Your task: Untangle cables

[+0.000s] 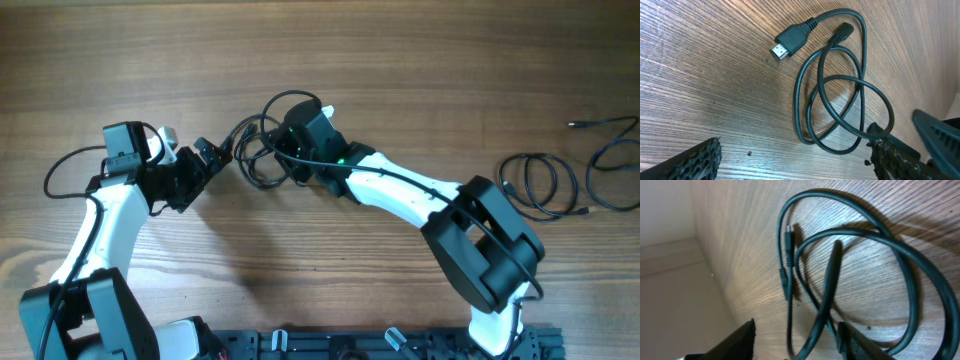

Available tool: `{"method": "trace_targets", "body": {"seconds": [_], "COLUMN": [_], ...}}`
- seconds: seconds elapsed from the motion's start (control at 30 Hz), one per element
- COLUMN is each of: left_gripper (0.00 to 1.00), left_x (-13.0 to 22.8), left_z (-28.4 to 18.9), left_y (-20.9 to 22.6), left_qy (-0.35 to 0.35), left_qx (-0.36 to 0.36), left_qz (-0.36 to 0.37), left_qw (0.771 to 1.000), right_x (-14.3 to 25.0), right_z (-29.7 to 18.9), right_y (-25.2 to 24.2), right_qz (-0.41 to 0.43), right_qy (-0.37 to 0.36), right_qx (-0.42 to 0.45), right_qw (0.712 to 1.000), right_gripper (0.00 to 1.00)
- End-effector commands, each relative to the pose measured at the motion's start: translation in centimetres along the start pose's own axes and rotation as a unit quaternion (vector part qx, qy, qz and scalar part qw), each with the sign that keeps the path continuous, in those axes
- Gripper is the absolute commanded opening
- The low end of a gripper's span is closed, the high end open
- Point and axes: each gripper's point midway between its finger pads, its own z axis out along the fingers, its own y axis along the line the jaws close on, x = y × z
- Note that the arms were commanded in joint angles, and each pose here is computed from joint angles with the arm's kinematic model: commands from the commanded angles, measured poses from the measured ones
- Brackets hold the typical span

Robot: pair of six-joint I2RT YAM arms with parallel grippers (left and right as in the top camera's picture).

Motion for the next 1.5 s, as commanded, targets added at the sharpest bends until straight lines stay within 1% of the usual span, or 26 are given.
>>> {"method": "trace_targets", "body": {"seconds": [0.0,0.03,0.07,0.13,0.2,0.3,0.33,0.4,0.47,0.53,0.57,0.67,0.73,0.8,0.9,0.93,1.07,1.13,1.17,1.2,1.23,1.27,1.3,1.4,1.43,1.47], "left_gripper": [1.00,1.00,1.00,1.00,1.00,1.00,1.00,1.00,1.00,1.00,1.00,1.00,1.00,1.00,1.00,1.00,1.00,1.00,1.00,1.00,1.00,1.00,1.00,1.00,1.00,1.00], "left_x": [-0.2,-0.2,-0.2,-0.2,-0.2,-0.2,-0.2,-0.2,-0.2,-0.2,-0.2,-0.2,-0.2,-0.2,-0.2,-0.2,-0.2,-0.2,-0.2,-0.2,-0.2,-0.2,-0.2,-0.2,-0.2,-0.2], "left_z": [-0.3,-0.3,-0.3,-0.3,-0.3,-0.3,-0.3,-0.3,-0.3,-0.3,-0.3,-0.3,-0.3,-0.3,-0.3,-0.3,-0.3,-0.3,-0.3,-0.3,-0.3,-0.3,-0.3,-0.3,-0.3,-0.3], "left_y": [-0.1,-0.1,-0.1,-0.1,-0.1,-0.1,-0.1,-0.1,-0.1,-0.1,-0.1,-0.1,-0.1,-0.1,-0.1,-0.1,-0.1,-0.1,-0.1,-0.1,-0.1,-0.1,-0.1,-0.1,-0.1,-0.1], "left_qy": [-0.007,-0.007,-0.007,-0.007,-0.007,-0.007,-0.007,-0.007,-0.007,-0.007,-0.007,-0.007,-0.007,-0.007,-0.007,-0.007,-0.007,-0.007,-0.007,-0.007,-0.007,-0.007,-0.007,-0.007,-0.007,-0.007], "left_qx": [-0.002,-0.002,-0.002,-0.002,-0.002,-0.002,-0.002,-0.002,-0.002,-0.002,-0.002,-0.002,-0.002,-0.002,-0.002,-0.002,-0.002,-0.002,-0.002,-0.002,-0.002,-0.002,-0.002,-0.002,-0.002,-0.002], "left_qz": [0.001,0.001,0.001,0.001,0.001,0.001,0.001,0.001,0.001,0.001,0.001,0.001,0.001,0.001,0.001,0.001,0.001,0.001,0.001,0.001,0.001,0.001,0.001,0.001,0.001,0.001], "left_qw": [1.000,1.000,1.000,1.000,1.000,1.000,1.000,1.000,1.000,1.000,1.000,1.000,1.000,1.000,1.000,1.000,1.000,1.000,1.000,1.000,1.000,1.000,1.000,1.000,1.000,1.000], "right_x": [-0.6,-0.7,-0.8,-0.2,-0.1,0.3,0.1,-1.9,-5.6,-10.8,-12.7,-17.4,-20.5,-22.6,-24.3,-24.4,-24.8,-25.8,-26.5,-27.2,-27.6,-27.9,-28.1,-29.1,-29.3,-29.5], "right_z": [2.0,2.1,2.1,1.6,-0.1,-4.2,-6.6,-10.4,-14.2,-19.2,-21.0,-25.7,-29.4,-32.9,-36.4,-36.7,-36.9,-39.0,-40.8,-43.2,-44.9,-46.1,-47.0,-48.9,-48.9,-48.0], "right_y": [-2.7,-2.7,-2.7,-1.6,0.6,4.2,5.6,5.9,4.5,1.0,-0.7,-6.0,-10.8,-14.7,-18.2,-18.5,-18.6,-19.8,-20.5,-21.1,-21.6,-22.2,-23.1,-25.3,-25.8,-25.8], "right_qz": [0.001,0.001,0.000,-0.049,-0.126,-0.222,-0.264,-0.277,-0.252,-0.206,-0.184,-0.106,-0.028,0.042,0.112,0.116,0.069,0.068,0.064,0.063,0.067,0.081,0.101,0.155,0.170,0.175], "right_qy": [-0.019,-0.020,-0.021,0.009,0.017,0.004,-0.007,-0.052,-0.118,-0.191,-0.212,-0.245,-0.262,-0.280,-0.302,-0.302,-0.294,-0.340,-0.374,-0.416,-0.440,-0.452,-0.456,-0.466,-0.461,-0.441], "right_qx": [0.029,0.028,0.028,0.009,-0.017,-0.051,-0.060,-0.035,0.021,0.106,0.136,0.214,0.271,0.303,0.321,0.323,0.341,0.392,0.431,0.471,0.490,0.495,0.493,0.458,0.441,0.409], "right_qw": [0.999,0.999,0.999,0.999,0.992,0.974,0.963,0.959,0.960,0.954,0.950,0.940,0.926,0.910,0.891,0.890,0.890,0.852,0.819,0.775,0.750,0.738,0.734,0.741,0.751,0.779], "right_gripper": [0.25,0.17,0.04,0.05,0.04,0.05,0.05,0.04,0.04,0.04,0.04,0.04,0.04,0.04,0.05,0.04,0.04,0.04,0.05,0.05,0.05,0.05,0.04,0.04,0.05,0.05]}}
